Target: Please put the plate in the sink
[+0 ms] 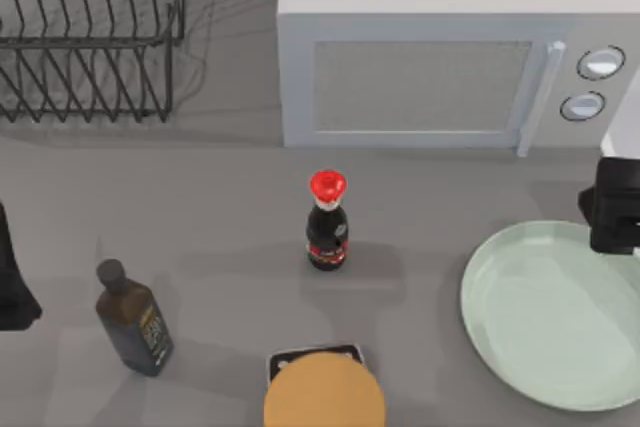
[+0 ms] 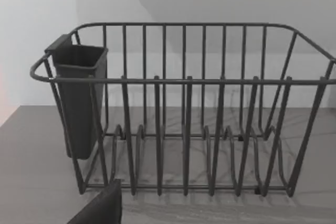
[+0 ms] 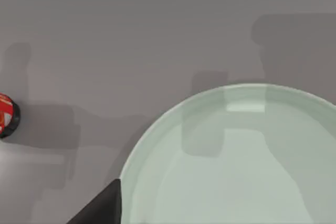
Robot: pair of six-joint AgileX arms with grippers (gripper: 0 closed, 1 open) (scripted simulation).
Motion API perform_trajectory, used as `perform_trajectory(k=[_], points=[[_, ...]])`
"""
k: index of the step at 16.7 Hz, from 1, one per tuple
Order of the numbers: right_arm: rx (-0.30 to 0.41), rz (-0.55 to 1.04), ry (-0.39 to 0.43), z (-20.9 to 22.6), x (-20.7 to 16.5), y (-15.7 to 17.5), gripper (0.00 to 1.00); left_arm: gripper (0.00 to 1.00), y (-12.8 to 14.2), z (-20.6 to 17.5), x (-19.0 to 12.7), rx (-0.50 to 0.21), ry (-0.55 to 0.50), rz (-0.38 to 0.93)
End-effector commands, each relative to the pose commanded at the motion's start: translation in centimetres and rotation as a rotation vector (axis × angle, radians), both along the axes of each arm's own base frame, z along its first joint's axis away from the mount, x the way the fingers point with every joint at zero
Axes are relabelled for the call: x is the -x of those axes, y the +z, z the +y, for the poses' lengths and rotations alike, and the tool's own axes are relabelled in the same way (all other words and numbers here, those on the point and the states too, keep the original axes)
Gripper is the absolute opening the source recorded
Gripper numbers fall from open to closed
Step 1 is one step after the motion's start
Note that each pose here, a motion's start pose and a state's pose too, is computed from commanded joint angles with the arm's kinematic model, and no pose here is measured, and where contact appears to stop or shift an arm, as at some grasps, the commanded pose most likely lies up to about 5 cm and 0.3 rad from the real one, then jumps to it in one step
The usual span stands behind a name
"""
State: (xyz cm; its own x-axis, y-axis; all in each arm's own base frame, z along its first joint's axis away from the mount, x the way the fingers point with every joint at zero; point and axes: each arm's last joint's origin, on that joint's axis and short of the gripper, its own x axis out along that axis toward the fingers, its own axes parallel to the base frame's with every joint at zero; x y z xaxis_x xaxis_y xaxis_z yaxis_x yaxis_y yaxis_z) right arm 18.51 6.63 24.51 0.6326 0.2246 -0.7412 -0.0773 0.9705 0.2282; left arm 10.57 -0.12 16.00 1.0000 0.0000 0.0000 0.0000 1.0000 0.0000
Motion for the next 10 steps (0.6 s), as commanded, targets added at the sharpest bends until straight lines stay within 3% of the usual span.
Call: perform_trajectory(k=[5,10], points=[[0.099,0.416,0.015,6.7,-5.8,-1.6,1.0,1.0,0.0,0.0,0.0,0.0,0.0,0.0],[0.218,0.653,0.001,12.0,-8.5,-4.7,1.0,1.0,0.0,0.0,0.0,0.0,0.0,0.0]])
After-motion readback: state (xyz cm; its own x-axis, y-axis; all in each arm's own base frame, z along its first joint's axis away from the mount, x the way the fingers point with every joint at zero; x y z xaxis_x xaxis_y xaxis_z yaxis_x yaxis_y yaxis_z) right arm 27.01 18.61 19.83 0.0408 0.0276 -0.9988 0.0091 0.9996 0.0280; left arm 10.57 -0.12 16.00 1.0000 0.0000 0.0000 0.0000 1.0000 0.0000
